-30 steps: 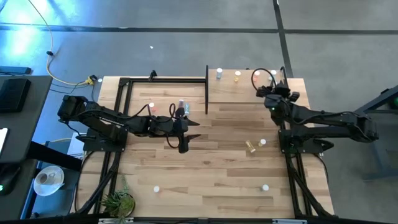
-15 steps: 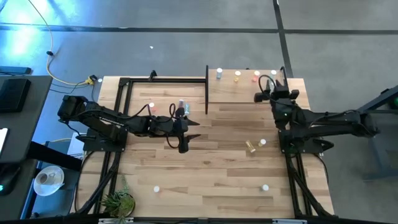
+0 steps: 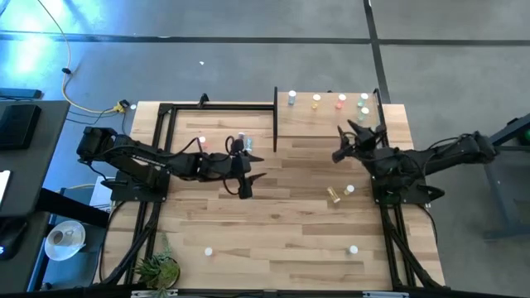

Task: Pick and place medicine bottles onto shelf by color
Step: Put the right yellow medicine bottle aligned with the other yellow medicine bottle on the shelf

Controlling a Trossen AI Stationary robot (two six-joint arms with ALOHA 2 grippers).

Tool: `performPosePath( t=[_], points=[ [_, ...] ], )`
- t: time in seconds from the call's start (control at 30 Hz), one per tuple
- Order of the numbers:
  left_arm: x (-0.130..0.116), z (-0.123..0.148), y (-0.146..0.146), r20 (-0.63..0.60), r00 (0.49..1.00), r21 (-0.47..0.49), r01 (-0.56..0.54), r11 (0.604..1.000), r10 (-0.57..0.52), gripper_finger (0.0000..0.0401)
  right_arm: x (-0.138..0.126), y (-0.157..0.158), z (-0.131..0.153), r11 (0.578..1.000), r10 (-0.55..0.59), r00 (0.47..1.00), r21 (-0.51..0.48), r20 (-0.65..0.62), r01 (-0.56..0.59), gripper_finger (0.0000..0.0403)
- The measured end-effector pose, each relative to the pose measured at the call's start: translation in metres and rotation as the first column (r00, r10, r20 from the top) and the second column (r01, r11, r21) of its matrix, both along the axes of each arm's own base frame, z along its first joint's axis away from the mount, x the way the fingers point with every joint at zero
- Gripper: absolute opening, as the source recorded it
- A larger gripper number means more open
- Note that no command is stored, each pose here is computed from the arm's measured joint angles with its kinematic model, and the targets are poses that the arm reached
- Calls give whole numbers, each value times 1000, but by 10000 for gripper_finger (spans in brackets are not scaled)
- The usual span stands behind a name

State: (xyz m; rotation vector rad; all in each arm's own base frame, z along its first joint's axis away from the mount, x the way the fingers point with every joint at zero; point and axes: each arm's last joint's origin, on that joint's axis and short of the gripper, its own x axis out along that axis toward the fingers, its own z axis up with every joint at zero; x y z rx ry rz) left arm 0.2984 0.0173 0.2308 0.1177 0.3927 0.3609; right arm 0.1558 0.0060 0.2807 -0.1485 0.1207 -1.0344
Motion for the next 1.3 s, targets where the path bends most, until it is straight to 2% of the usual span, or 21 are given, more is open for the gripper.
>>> performPosePath(
  t=[0.07,0.17,0.27,0.4,0.5,0.8,1.0,1.1,1.23,1.3],
  points=[
    [0,-1,1,-7,1000,1,-2,1000,2,213,0,4,0,998,64,998,22,-11,-64,168],
    [0,-1,3,-9,1000,0,-9,1000,9,213,0,9,-1,974,195,981,121,-8,-193,168],
    [-1,-1,7,-7,1000,0,-22,1000,22,213,-4,11,-3,920,296,955,274,-17,-280,168],
    [-1,0,12,-2,999,1,-42,999,42,213,-13,11,-5,844,365,929,444,-63,-301,168],
    [-1,0,15,-2,999,0,-50,999,50,213,-20,11,-6,793,403,909,538,-110,-286,168],
    [-1,0,15,-2,999,-1,-50,999,50,213,-32,12,-8,636,456,881,739,-127,-223,168],
    [-1,0,15,-1,999,-1,-50,999,50,213,-37,14,-20,547,463,859,833,-220,-81,168],
    [-1,0,15,-1,999,-1,-50,999,50,213,-35,16,-24,525,512,817,850,-265,-54,168],
    [-1,0,15,-1,999,0,-50,999,50,213,-30,19,-27,529,580,752,847,-312,-58,168],
    [-1,0,15,-1,999,0,-50,999,50,213,-28,20,-30,518,588,742,854,-320,-42,168]
  ],
)
